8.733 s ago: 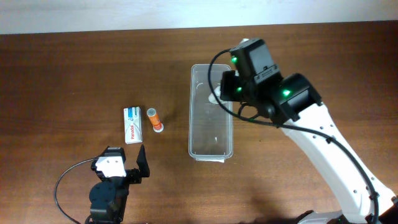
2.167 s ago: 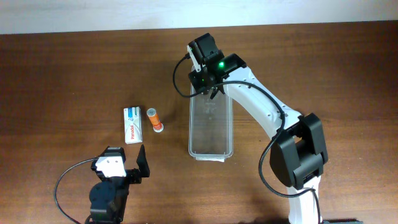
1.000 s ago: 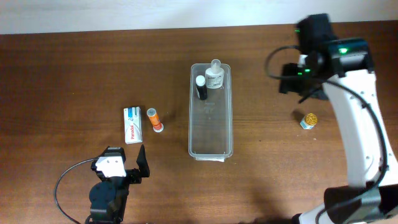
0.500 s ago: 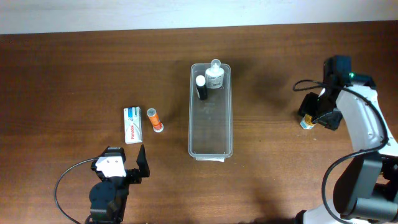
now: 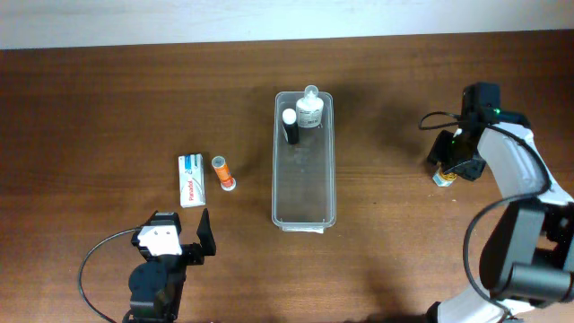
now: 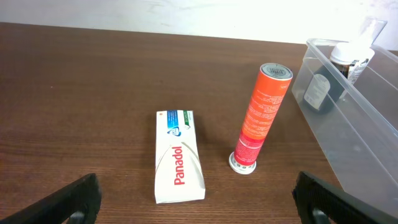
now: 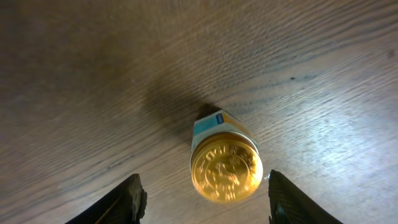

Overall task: Pack container
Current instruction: 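Move the right gripper to the gold-lidded jar and align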

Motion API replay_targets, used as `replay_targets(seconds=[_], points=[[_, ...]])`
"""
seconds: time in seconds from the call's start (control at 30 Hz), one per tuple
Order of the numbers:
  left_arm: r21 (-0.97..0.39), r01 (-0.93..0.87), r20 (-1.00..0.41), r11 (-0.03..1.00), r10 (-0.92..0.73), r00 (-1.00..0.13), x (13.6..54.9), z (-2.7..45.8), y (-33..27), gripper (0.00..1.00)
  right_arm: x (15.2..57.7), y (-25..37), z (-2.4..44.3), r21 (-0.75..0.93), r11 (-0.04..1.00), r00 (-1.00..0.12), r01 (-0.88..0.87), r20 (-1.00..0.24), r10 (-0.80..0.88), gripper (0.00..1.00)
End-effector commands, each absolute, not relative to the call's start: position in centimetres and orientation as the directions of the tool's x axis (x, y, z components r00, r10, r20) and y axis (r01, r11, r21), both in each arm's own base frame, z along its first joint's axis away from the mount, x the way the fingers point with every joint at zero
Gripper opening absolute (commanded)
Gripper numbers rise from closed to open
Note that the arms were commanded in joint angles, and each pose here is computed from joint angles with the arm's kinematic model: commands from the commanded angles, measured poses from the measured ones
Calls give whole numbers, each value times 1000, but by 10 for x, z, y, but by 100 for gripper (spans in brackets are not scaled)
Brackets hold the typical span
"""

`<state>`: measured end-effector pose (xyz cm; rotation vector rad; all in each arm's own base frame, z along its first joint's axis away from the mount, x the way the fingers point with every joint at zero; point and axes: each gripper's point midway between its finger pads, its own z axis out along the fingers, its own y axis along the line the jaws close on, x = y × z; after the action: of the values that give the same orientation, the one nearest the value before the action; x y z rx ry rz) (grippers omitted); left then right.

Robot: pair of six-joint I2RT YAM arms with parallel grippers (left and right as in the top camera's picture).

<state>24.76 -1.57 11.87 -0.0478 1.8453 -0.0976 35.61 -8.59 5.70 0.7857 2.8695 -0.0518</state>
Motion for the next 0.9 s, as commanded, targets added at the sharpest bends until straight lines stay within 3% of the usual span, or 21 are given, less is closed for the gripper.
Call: replay_targets(seconds=[0.0,0.1,0.67,0.87], points=[[-80,30,-961,996,-69,-268,247,119,-17,99,351,-88,43,-1,856,-849,516,-131,512,58],[-80,30,-961,996,-69,-268,247,119,-17,100,350,-91,40,-23,855,-850,518,-127,512,67],[-80,30,-961,996,-69,-268,247,119,-17,99,348,-99,24,-68,844,-843,532,-135,521,67],[-80,30,-961,996,-69,-268,247,119,-17,99,355,-99,20,-43,841,-837,539,-145,528,61]])
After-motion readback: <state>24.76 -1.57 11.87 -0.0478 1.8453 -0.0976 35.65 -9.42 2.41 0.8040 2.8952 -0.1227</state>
